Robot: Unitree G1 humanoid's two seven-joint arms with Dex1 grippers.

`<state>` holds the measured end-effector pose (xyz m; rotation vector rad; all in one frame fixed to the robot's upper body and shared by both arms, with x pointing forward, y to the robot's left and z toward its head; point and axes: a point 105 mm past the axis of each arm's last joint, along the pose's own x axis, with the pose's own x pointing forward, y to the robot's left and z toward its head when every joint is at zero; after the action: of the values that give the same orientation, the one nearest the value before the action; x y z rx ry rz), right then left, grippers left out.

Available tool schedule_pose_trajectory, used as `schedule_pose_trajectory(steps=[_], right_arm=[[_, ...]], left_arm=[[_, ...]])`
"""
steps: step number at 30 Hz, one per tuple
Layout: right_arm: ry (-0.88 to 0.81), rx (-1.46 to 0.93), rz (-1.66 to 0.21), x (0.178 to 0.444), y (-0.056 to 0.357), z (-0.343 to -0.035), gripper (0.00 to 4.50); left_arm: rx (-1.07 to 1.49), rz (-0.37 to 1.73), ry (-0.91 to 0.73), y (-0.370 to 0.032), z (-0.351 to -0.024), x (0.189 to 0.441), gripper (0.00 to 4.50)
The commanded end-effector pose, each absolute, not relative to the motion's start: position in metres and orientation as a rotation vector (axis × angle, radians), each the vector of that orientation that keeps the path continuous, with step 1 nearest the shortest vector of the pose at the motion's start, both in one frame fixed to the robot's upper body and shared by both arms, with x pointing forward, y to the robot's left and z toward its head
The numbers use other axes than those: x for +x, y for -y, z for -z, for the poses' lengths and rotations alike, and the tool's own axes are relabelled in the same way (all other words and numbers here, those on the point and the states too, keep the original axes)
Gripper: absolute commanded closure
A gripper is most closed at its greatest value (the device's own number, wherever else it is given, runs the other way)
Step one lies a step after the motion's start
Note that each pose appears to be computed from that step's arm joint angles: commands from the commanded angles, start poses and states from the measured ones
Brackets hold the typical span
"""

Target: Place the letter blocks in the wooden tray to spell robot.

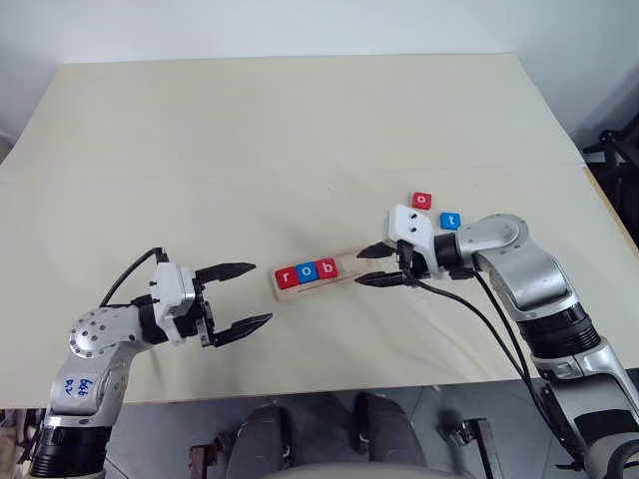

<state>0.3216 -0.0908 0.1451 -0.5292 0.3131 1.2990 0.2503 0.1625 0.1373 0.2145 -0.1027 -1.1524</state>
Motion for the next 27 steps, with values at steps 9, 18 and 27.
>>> schedule_pose_trajectory(steps=[9, 18, 27], right_arm=[[-0.307, -0.519, -1.343, 0.315, 0.058, -0.138, 4.46], [-0.301, -0.526, -1.308, 0.326, 0.053, -0.136, 4.46], [-0.263, -0.474, -1.345, 0.321, 0.049, -0.147, 4.46]], left_arm=[[0.219, 1.154, 0.117, -0.162, -0.140, 0.248, 0.00], [0.217, 1.135, 0.116, -0.163, -0.139, 0.246, 0.00], [0.216, 1.132, 0.119, -0.162, -0.141, 0.246, 0.00]])
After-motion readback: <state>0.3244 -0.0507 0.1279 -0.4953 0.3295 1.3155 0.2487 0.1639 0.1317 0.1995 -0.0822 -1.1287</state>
